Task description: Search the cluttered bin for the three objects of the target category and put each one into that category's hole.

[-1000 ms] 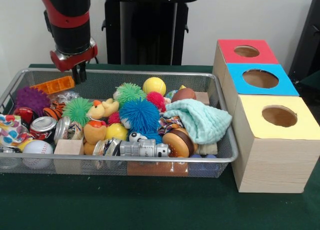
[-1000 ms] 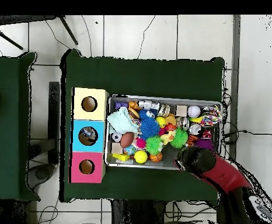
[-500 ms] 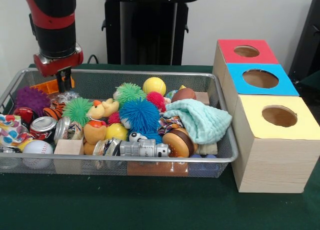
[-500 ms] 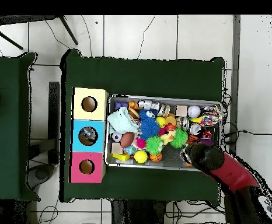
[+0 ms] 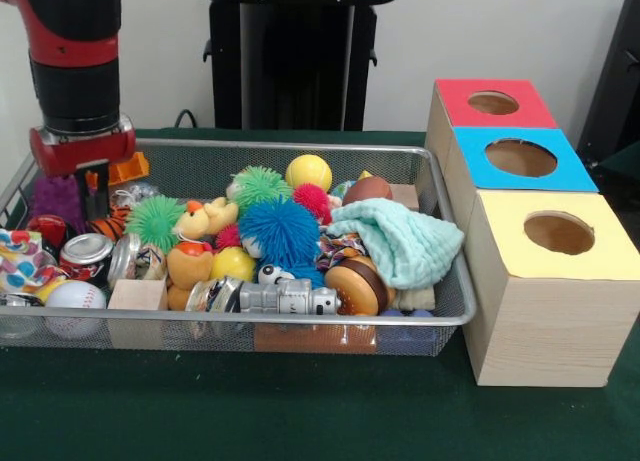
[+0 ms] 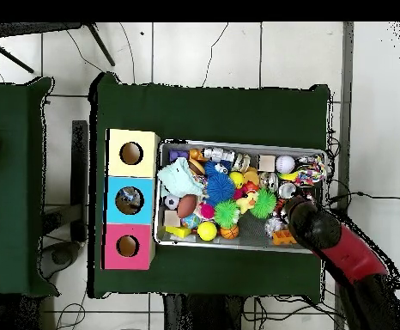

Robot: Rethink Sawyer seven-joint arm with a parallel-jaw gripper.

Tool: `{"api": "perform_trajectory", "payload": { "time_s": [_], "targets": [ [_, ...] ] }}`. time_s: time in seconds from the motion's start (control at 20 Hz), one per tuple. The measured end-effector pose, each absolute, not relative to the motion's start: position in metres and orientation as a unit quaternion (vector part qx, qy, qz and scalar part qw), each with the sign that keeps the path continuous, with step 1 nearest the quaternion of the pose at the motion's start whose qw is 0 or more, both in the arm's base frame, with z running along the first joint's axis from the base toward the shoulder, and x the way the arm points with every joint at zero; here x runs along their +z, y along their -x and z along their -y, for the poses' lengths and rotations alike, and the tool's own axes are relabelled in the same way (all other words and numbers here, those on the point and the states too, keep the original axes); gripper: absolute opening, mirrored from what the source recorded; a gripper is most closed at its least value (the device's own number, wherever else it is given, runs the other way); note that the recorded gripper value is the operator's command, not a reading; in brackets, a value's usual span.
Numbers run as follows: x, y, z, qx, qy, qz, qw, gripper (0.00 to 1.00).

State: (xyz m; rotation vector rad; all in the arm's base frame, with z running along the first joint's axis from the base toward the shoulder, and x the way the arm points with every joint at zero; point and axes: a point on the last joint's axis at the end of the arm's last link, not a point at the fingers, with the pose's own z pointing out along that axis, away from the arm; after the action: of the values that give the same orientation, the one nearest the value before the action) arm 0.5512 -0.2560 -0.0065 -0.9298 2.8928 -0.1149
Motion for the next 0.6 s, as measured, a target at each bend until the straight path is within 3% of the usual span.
{"api": "perform_trajectory", "payload": {
  "time_s": [0.6],
  "targets": [
    [-0.024,-0.553,0.246,-0.036,0.316,-0.946,0.064,0.0]
  ]
}}
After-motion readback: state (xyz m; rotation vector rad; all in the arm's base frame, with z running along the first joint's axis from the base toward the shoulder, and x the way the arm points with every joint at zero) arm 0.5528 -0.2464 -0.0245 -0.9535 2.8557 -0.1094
